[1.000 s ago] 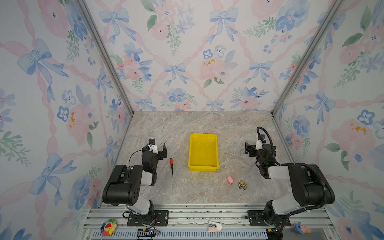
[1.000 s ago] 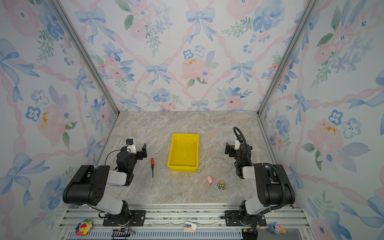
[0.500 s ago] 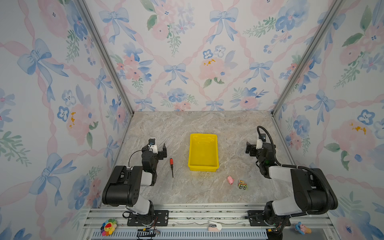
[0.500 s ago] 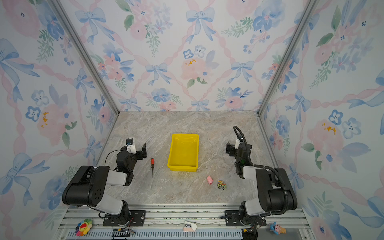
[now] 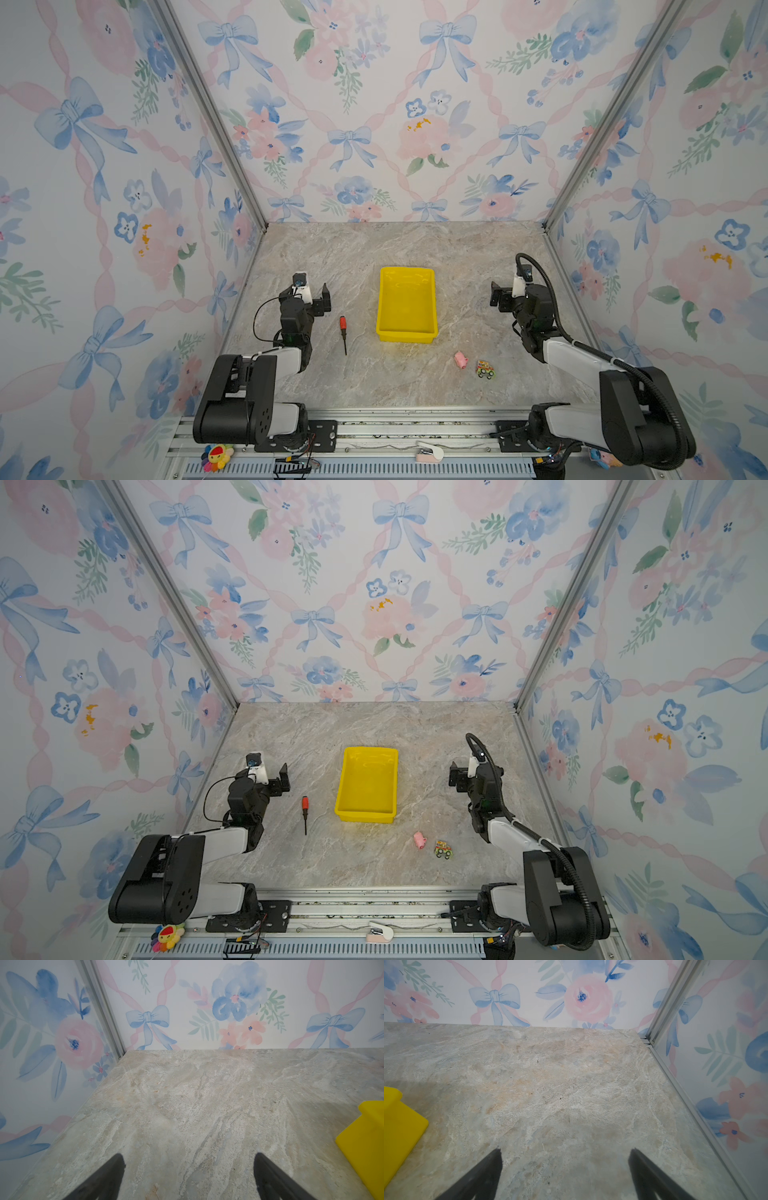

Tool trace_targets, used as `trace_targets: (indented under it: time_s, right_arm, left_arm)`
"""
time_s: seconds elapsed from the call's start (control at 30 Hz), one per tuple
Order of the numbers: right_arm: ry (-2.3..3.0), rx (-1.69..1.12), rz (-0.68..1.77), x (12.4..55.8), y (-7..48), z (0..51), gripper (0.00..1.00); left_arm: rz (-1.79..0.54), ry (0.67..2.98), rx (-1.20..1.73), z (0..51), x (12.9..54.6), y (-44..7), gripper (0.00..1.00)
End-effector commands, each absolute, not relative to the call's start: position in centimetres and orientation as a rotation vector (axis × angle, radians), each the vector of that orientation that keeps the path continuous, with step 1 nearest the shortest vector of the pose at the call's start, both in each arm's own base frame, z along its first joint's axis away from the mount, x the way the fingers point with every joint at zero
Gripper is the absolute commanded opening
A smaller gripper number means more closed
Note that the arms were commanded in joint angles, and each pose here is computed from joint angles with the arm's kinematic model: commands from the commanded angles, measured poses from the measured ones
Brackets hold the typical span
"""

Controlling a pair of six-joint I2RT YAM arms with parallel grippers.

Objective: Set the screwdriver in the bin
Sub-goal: 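Move the left gripper over the red-handled screwdriver while the right arm reaches toward the bin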

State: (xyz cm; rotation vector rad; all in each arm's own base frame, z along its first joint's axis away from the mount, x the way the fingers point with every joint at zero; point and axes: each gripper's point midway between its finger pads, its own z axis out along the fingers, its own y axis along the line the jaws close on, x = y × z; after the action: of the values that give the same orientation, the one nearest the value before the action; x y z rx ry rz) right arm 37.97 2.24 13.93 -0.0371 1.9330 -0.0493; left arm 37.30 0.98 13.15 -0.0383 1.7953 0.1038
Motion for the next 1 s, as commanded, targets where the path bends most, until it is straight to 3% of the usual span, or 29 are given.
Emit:
trace_targets:
  time_s: [0.0, 0.37, 0.67, 0.97]
  right_arm:
    - [1.931, -0.051, -0.057, 37.8, 2.8, 15.2, 0.97]
    - [2.019, 0.027, 0.010, 37.4, 5.4, 18.8, 0.97]
    - [2.225, 0.136, 0.046, 37.5, 7.4, 19.1, 0.97]
    - [2.338, 0.084, 0.008, 38.3, 10.9, 18.4, 0.97]
  left_arm:
    - [0.105, 1.809, -0.070, 13.7, 37.4, 1.2, 0.98]
    - [0.022, 1.953, -0.125, 16.1, 37.9, -1.0, 0.97]
    - [-0.041, 2.087, -0.245, 19.2, 37.4, -3.2, 0.98]
    - [-0.110, 2.225, -0.261, 18.6, 36.0, -5.6, 0.98]
